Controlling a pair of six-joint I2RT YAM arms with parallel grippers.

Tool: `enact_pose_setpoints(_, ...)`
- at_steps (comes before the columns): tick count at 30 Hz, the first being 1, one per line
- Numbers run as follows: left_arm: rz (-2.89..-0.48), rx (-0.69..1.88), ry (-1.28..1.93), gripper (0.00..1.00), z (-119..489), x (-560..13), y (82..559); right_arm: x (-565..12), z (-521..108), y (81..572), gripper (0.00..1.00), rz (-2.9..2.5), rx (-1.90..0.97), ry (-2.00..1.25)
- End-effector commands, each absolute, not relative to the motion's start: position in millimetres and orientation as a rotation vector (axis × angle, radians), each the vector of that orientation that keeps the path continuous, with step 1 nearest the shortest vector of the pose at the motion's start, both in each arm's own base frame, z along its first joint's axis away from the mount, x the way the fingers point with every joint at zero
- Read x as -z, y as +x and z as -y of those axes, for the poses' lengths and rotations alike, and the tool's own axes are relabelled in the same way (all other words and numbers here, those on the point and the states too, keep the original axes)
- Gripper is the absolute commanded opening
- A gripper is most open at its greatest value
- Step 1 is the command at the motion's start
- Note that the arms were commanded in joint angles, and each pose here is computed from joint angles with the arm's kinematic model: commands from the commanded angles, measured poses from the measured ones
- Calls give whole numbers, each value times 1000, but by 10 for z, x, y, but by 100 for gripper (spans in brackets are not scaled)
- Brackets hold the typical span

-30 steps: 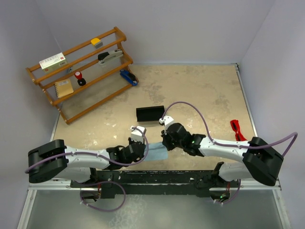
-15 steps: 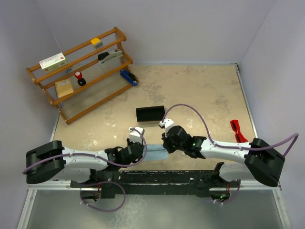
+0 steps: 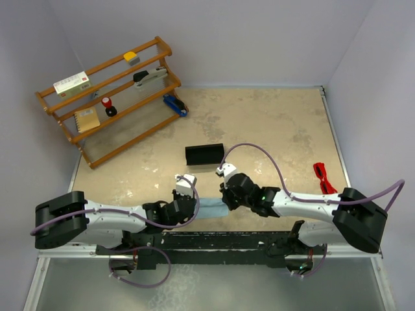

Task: Organize the sunglasses
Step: Fold the glasses cleaning cloth for the sunglasses case.

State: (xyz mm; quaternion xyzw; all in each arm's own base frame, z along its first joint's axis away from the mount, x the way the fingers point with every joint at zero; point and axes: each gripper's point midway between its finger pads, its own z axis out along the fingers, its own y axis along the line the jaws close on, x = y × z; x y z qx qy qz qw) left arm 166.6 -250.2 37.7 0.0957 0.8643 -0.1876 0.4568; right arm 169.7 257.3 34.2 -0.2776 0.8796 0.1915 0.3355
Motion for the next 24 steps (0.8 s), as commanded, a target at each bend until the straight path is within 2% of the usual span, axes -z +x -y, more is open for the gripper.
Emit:
enact_pose_setpoints(1,-2099,502,197,0,2563,-461,1672,-429,-2576,1721,0,-2264,-507,-687)
enact_pose_setpoints(19,-2094,495,195,0,2569,-458,1631,-411,-2579,1666,0,-2263,-535,-690)
enact_pose_setpoints(24,-2095,491,197,0,2552,-452,1626,-412,-2602,1636,5,-2263,-562,-697)
